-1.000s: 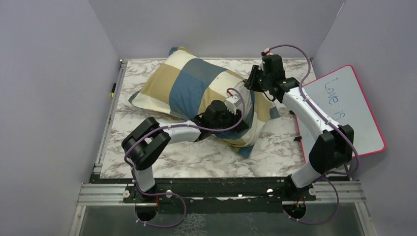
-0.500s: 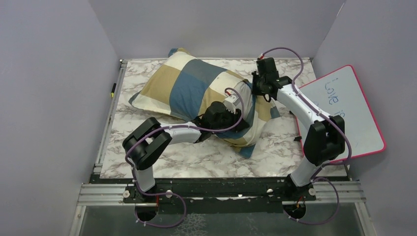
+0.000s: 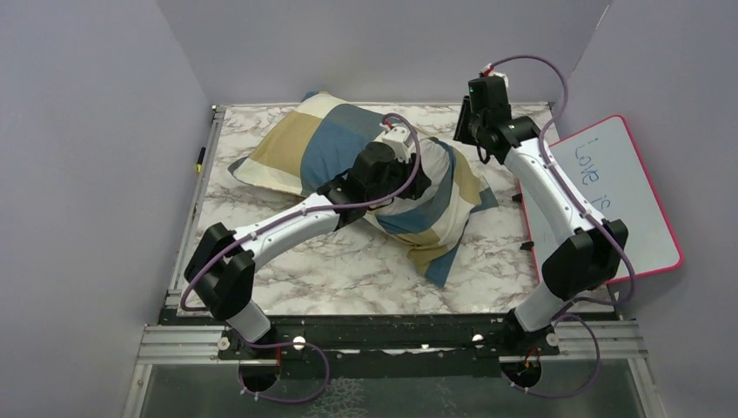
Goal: Put the pillow into the pillowcase
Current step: Stuff the pillow into the pillowcase.
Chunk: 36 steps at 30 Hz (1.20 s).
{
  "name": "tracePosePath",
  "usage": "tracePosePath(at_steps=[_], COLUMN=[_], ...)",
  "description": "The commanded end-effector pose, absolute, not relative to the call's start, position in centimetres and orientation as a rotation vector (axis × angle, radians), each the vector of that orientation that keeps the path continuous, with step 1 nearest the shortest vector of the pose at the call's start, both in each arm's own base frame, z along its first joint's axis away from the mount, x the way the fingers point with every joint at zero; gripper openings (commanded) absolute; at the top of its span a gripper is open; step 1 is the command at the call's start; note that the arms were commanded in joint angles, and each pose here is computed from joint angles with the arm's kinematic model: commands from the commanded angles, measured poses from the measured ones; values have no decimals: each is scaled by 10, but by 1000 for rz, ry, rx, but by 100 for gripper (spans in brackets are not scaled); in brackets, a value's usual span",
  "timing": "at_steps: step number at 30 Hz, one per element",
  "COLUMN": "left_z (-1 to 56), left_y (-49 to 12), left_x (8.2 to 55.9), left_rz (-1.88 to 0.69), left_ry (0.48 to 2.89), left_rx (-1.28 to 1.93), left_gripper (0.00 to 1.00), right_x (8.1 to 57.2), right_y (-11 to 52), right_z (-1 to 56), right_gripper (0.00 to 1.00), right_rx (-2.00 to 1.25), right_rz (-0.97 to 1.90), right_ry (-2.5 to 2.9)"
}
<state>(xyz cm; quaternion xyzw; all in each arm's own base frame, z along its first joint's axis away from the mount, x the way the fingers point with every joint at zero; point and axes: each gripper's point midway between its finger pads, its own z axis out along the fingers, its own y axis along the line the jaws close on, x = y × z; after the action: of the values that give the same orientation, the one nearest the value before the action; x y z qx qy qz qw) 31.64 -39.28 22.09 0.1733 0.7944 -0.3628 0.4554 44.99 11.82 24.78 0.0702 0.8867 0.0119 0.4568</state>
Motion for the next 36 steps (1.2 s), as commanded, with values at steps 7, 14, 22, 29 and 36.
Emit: tracePosePath(at_steps=[7, 14, 22, 29, 36], left_z=[276, 239, 169, 76, 10], left_y=[-335, -367, -372, -352, -341], left_x=[374, 366, 365, 362, 355], left_rz=[-814, -1015, -1006, -879, -813], left_ry=[1827, 1806, 1936, 2131, 2261], left_rx=[320, 431, 477, 405, 387], left_gripper=[39, 30, 28, 27, 27], right_x=[361, 343, 348, 348, 344], right_y=[141, 158, 167, 162, 195], right_z=[257, 226, 179, 197, 293], right_gripper=[40, 40, 36, 0, 0], right_rx=[560, 731, 793, 757, 434], right_rz=[433, 552, 528, 493, 858], right_ry=[2229, 2298, 2376, 2358, 2109])
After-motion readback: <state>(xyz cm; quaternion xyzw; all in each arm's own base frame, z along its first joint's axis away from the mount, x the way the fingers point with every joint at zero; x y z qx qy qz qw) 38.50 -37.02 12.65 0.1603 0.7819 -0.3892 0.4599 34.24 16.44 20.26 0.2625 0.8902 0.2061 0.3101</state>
